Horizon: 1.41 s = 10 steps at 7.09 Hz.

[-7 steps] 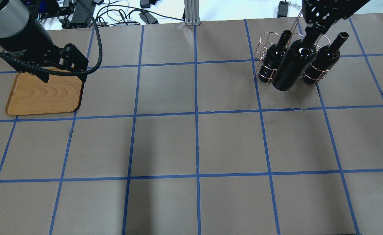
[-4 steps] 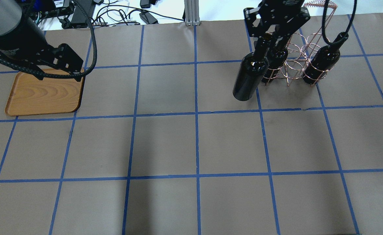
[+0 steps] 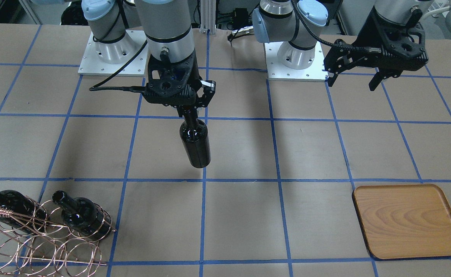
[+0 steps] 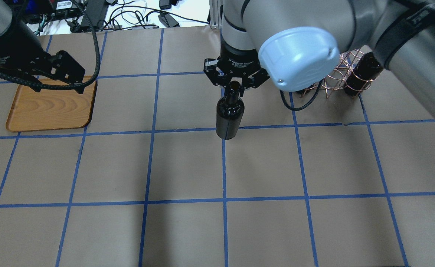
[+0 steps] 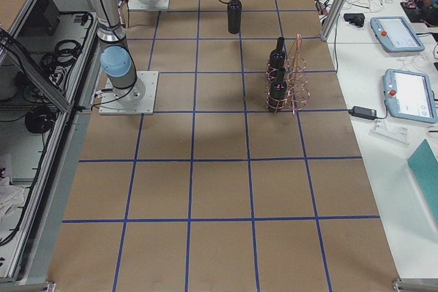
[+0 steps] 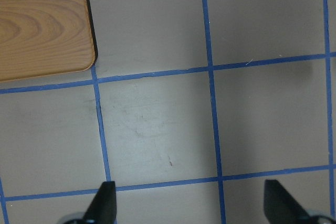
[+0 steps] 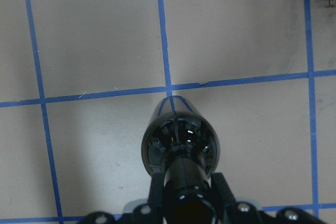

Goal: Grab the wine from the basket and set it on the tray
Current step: 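Carry the bottle with the right gripper to the table center and lower it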

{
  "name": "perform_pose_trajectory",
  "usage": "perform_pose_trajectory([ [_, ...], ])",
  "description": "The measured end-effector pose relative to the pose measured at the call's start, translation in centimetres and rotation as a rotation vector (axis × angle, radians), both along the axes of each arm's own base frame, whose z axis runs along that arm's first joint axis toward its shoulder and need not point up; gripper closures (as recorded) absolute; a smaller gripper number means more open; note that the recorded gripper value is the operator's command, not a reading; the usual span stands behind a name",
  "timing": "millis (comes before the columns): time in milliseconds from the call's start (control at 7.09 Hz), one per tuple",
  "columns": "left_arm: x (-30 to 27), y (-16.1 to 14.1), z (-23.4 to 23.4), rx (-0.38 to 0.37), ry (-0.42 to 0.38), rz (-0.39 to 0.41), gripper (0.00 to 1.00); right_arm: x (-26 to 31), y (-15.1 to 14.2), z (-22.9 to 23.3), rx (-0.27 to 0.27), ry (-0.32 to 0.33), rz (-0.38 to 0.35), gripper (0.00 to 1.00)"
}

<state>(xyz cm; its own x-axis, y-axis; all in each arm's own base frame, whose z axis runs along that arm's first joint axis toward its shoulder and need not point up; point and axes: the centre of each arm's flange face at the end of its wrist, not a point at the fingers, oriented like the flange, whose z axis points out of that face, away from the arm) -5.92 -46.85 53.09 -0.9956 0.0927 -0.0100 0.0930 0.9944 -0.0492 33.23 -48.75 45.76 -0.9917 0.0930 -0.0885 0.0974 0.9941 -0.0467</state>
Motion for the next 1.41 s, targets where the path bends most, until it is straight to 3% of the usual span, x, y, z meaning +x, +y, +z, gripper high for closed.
perform_pose_trajectory([
  [706,0.0,0.1,0.0,-0.003,0.000,0.000,0.00,4.5,4.1,-3.0,0.045,0.033,0.005,1.00],
  [1411,0.0,0.2,-0.1,-0.002,0.002,0.000,0.00,5.3,5.5,-4.7,0.077,0.057,0.008,1.00],
])
